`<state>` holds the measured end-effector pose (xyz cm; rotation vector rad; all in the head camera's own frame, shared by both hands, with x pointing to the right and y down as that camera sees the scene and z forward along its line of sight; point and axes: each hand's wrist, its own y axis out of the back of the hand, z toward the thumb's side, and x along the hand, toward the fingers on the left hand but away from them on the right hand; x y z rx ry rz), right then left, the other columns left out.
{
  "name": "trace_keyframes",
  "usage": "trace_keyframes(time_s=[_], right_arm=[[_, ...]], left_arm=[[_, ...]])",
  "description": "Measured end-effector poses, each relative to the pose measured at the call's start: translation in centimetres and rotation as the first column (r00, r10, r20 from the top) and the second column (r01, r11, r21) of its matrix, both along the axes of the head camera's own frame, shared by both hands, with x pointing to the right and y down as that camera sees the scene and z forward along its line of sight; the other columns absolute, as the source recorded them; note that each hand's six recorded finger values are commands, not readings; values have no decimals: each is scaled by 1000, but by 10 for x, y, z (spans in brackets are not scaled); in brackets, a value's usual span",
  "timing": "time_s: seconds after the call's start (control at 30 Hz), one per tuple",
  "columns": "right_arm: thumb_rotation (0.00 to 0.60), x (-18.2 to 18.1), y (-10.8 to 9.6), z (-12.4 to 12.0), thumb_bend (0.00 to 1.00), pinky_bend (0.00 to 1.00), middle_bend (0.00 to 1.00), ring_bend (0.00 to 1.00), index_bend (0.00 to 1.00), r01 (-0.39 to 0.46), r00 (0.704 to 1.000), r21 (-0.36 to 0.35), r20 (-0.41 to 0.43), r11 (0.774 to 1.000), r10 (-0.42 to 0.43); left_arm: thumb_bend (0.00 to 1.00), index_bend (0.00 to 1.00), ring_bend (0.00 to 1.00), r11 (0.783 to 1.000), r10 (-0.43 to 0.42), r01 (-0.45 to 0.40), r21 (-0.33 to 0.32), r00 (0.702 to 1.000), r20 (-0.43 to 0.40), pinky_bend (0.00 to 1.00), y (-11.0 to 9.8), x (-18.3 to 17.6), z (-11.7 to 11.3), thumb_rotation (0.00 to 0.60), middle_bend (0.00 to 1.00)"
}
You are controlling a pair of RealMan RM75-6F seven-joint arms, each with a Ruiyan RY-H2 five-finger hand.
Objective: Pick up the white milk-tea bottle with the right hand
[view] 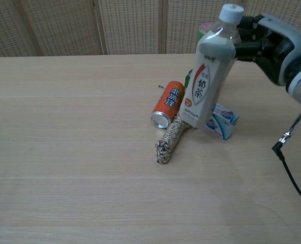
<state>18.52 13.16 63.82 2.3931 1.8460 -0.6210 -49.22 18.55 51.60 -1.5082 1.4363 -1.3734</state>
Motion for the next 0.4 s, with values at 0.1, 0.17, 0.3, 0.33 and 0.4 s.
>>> trace_keyframes(time_s=[0.1, 0.17, 0.3, 0.33, 0.4], right_arm=[[600, 1, -14, -23, 0, 577, 652, 427, 677, 0, 1000, 44, 0, 999, 0], [600, 2, -27, -41, 0, 577, 652, 427, 677, -3, 1000, 80, -4, 997, 4], [600, 7, -50, -75, 0, 577, 652, 427, 676, -11, 1000, 139, -21, 990, 14], [600, 9, -55, -84, 0, 577, 652, 427, 675, -14, 999, 153, -31, 988, 19], [600, 11, -62, -95, 0, 577, 651, 427, 673, -20, 999, 167, -38, 986, 27]], left_arm=[[0, 0, 0, 1000, 4, -4, 0, 1000, -6, 0, 0, 1, 0, 600, 0], [0, 0, 0, 1000, 7, -7, -2, 1000, -9, 0, 0, 2, 0, 600, 0], [0, 0, 0, 1000, 12, -12, 0, 1000, -17, 0, 0, 3, -1, 600, 0], [0, 0, 0, 1000, 12, -12, 1, 1000, -17, 0, 0, 3, -2, 600, 0], [0, 0, 0, 1000, 13, -13, 0, 1000, -18, 0, 0, 3, -2, 600, 0]])
